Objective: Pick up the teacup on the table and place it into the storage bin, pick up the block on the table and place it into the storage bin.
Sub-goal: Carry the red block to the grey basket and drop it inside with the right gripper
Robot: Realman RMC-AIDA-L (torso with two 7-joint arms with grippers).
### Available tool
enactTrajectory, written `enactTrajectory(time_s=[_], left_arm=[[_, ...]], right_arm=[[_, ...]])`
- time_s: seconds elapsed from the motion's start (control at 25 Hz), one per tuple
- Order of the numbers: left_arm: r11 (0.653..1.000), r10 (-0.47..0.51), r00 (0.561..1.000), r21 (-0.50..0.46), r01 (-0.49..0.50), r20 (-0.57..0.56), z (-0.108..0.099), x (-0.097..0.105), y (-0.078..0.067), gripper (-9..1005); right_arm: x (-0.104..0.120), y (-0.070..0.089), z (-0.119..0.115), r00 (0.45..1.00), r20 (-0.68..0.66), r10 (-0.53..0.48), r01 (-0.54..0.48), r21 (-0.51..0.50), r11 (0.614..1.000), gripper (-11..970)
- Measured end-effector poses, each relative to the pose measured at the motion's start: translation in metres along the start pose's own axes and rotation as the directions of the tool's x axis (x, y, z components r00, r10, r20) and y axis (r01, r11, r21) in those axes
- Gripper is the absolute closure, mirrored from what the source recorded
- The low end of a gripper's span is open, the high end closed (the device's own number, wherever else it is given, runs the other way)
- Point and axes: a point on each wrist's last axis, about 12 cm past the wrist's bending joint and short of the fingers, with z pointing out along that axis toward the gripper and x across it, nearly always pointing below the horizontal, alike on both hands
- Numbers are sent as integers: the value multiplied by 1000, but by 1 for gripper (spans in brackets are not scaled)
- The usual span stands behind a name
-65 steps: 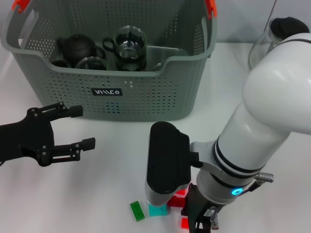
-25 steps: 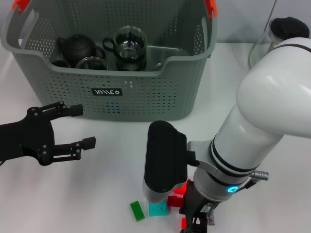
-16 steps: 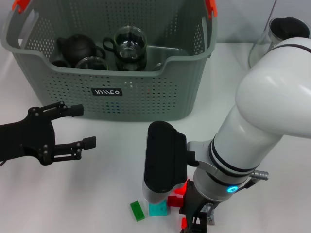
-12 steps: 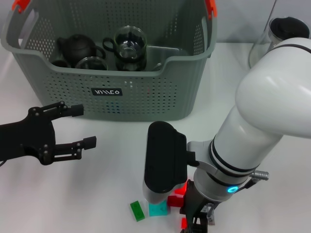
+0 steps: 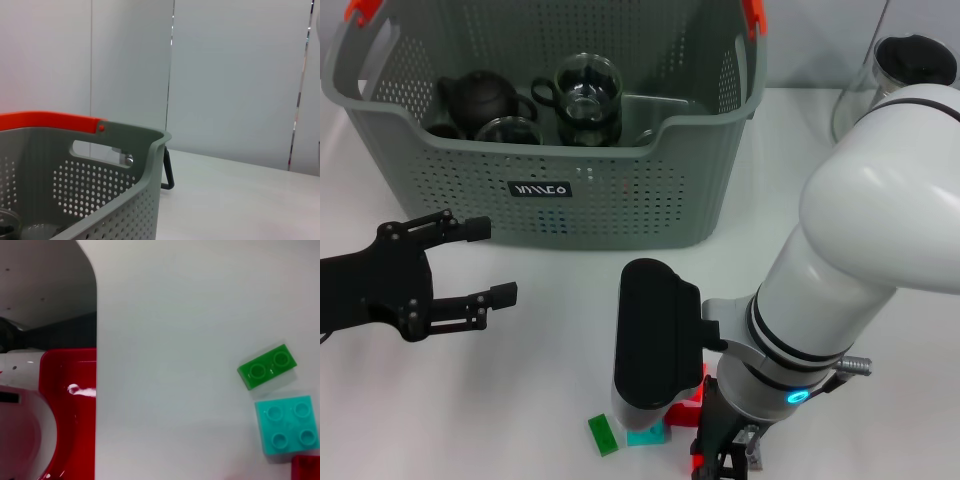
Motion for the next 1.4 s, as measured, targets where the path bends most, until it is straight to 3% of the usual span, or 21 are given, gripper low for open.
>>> enactTrajectory(time_s=[0.16, 0.4, 0.72, 0.92, 1.12, 1.4], left_arm=[[1000, -1, 1000, -1, 1, 0, 0, 0, 0, 155], [1000, -3, 1000, -2, 3, 0, -1, 1, -1, 155], [1000, -1, 1000, -5, 1, 0, -4, 0, -1, 155], [1000, 2, 1000, -10, -2, 3, -6, 0, 0, 155], [1000, 4, 1000, -9, -4, 4, -7, -1, 0, 155], [1000, 10, 1000, -5, -10, 7, -6, -3, 1, 155]], right_arm=[[0, -1, -1, 1000, -1, 13, -13, 5, 1000, 738], [1, -5, -11, 999, 24, 30, -31, 14, 999, 762], [10, -24, -71, 974, 198, 112, -118, 18, 993, 763], [21, -44, -119, 918, 360, 168, -203, 60, 977, 762], [19, -72, -159, 821, 549, 155, -283, 156, 946, 763], [-3, -117, -170, 692, 718, 77, -409, 301, 861, 749]])
